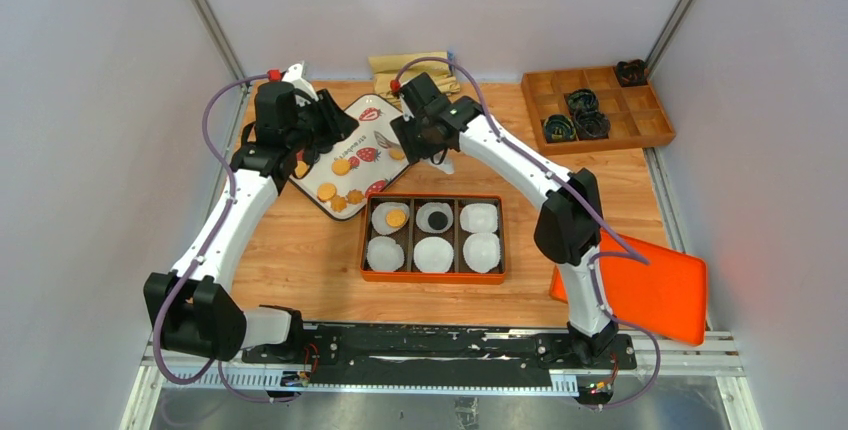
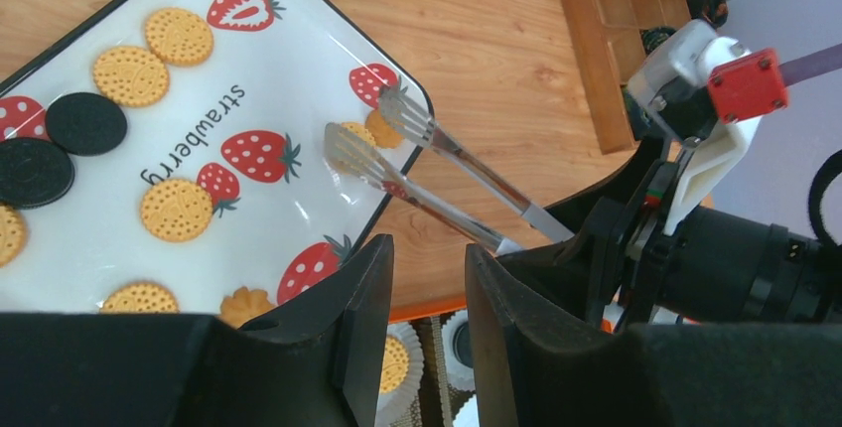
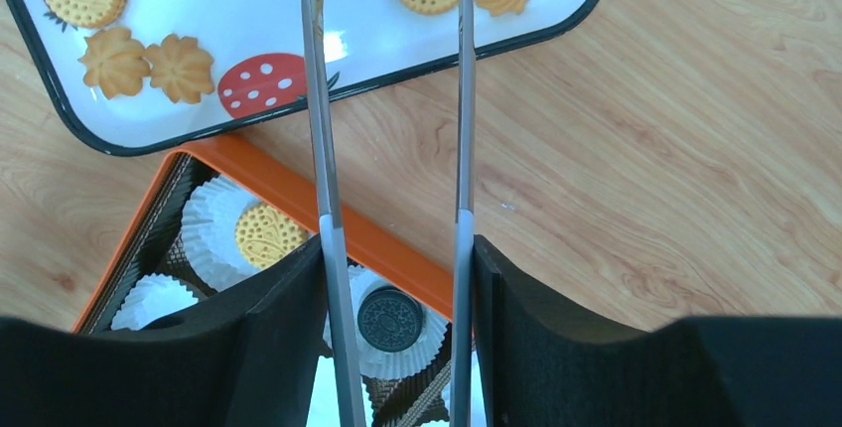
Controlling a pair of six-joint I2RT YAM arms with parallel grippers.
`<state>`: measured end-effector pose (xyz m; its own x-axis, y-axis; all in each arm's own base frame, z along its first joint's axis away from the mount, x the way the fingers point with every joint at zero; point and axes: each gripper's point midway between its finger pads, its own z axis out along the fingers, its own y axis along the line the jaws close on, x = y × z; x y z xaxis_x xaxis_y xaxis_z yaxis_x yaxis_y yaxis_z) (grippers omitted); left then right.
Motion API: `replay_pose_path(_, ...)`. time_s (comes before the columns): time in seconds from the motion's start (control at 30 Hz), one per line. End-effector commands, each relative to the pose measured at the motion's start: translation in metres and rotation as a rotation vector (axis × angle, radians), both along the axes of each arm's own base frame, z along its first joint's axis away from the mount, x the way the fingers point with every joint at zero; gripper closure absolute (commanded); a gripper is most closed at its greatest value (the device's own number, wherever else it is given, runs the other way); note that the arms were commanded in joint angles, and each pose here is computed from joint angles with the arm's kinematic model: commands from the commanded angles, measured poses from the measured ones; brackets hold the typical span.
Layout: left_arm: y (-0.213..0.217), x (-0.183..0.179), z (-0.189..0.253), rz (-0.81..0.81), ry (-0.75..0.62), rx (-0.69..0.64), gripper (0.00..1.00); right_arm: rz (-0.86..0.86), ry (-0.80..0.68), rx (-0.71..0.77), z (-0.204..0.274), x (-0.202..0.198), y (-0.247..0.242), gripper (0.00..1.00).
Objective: Pack the cookies
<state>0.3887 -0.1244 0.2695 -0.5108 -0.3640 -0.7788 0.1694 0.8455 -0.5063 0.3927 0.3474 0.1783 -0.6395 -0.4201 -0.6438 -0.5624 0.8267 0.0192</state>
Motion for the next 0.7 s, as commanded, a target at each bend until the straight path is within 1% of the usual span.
replay_pose_path(0.0, -0.001, -0.005, 0.013, -0.009, -0.037, 0.009, 0.61, 0.011, 0.046, -0.032, -0.019, -0.016, 0.002, 0.46)
replay_pose_path(0.37, -0.001, -0.006, 0.015, -0.014, -0.044, 0.004, 0.61, -0.019, 0.109, -0.103, -0.043, -0.033, -0.019, 0.46)
replay_pose_path(0.67, -0.003, -0.007, 0.020, -0.019, -0.059, -0.007, 0.61, -0.039, 0.095, -0.125, -0.044, -0.019, -0.014, 0.46)
